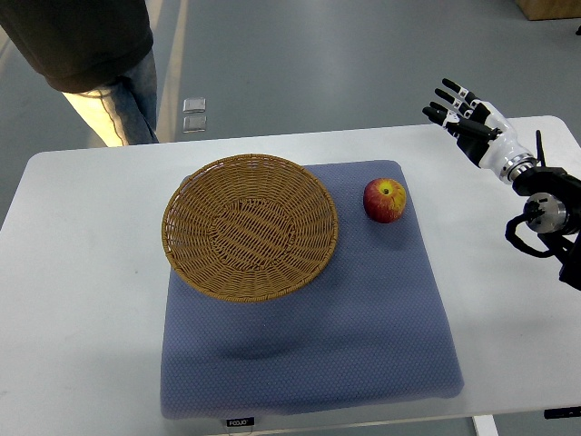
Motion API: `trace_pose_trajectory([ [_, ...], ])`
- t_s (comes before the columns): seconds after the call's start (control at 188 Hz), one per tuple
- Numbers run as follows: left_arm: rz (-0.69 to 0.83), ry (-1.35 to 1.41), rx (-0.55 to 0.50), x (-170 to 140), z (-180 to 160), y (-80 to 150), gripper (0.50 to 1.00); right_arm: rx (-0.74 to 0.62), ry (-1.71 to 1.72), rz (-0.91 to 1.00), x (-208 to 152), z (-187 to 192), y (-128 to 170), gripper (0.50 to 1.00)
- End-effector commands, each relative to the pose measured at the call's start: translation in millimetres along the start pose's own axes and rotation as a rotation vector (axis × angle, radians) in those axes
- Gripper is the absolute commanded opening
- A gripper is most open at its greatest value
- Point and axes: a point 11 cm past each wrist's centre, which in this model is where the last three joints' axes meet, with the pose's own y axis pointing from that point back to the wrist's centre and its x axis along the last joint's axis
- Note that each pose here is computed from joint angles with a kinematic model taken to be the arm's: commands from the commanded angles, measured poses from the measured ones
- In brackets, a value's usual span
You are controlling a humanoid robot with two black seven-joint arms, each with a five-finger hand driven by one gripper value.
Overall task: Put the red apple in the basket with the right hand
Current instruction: 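Move the right hand toward the red apple beside the basket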
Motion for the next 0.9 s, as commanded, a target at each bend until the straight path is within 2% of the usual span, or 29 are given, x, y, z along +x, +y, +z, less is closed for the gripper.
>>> trace_pose_trajectory([
  [0.0, 0.0, 0.0, 0.0, 0, 0, 0, 1.0, -0.003, -0.001, -0.003, -1, 2, 0, 0.924],
  [0.287, 0.0, 0.0, 0.0, 0, 0, 0, 1.0, -0.006, 0.006, -0.009, -2, 2, 0, 0.924],
  [0.505, 0.0, 0.0, 0.0, 0, 0, 0, 1.0, -0.068, 0.161, -0.082, -12, 11, 0, 0.924],
  [0.665, 0.0, 0.0, 0.0, 0, 0, 0, 1.0, -0.169, 0.369, -0.265, -27, 23, 5, 0.921],
  [0.894, 0.0, 0.0, 0.0, 0, 0, 0, 1.0, -0.183, 0.541, -0.363, -40, 12, -2, 0.921],
])
